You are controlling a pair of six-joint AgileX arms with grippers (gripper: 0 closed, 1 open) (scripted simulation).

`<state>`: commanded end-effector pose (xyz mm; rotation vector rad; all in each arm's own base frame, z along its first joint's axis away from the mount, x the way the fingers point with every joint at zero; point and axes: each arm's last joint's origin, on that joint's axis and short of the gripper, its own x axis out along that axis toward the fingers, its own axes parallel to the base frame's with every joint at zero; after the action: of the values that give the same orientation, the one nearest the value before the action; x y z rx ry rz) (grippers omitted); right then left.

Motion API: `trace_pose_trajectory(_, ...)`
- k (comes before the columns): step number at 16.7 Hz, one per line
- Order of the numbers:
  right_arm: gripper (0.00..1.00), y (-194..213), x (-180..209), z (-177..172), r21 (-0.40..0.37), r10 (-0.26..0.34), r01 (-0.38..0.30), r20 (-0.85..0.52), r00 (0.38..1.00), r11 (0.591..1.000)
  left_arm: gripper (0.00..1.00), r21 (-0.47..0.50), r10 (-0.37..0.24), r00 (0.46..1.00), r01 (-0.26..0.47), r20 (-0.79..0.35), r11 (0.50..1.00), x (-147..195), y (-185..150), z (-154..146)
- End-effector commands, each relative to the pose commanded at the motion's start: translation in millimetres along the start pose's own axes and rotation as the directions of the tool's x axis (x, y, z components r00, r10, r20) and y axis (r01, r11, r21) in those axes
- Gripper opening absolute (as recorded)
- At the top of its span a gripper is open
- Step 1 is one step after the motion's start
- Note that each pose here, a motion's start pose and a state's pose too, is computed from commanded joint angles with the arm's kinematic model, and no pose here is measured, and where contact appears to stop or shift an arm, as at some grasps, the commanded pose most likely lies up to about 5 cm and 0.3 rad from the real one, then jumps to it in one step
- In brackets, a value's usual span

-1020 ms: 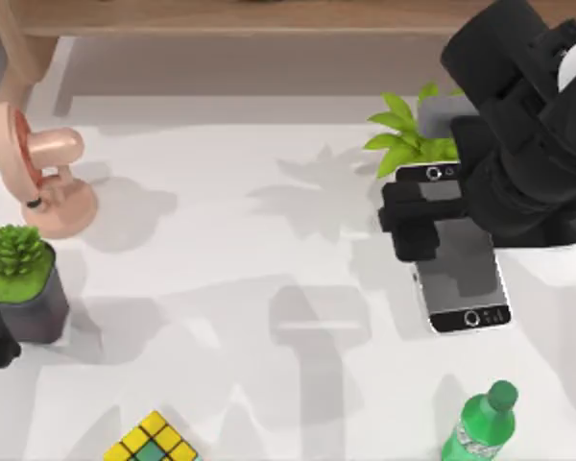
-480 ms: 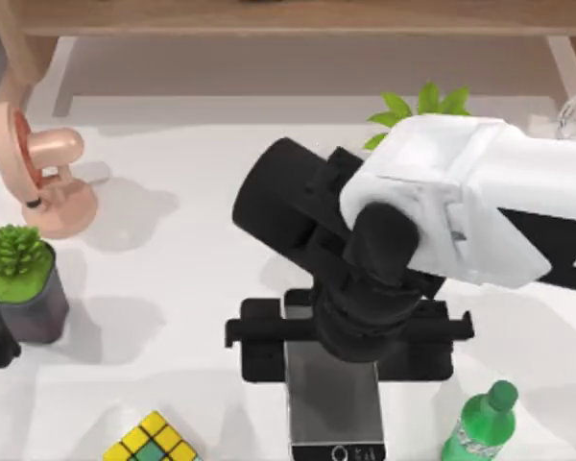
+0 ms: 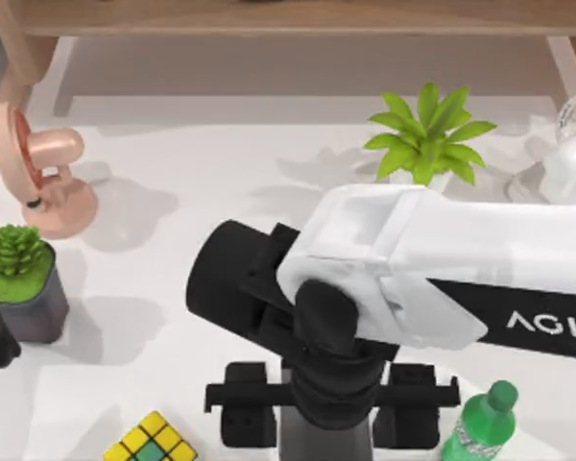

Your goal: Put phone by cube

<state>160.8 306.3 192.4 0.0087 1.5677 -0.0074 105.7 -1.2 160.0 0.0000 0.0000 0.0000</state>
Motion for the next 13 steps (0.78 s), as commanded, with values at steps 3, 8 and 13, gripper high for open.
trace_pose_trajectory(3,0.00,0,0,0,0.000,0.000,0.000,0.000,1.000,1.000,1.00,0.000,0.000,1.000,0.000,0.000,1.000,0,0,0)
trace_pose_trajectory(8,0.00,0,-2,5,0.017,0.023,-0.023,0.011,1.000,1.000,1.00,0.000,0.000,1.000,0.000,0.000,1.000,0,0,0)
trace_pose_trajectory(13,0.00,10,-10,21,0.047,0.149,-0.152,0.060,0.987,0.987,1.00,0.000,0.000,1.000,0.000,0.000,1.000,0,0,0)
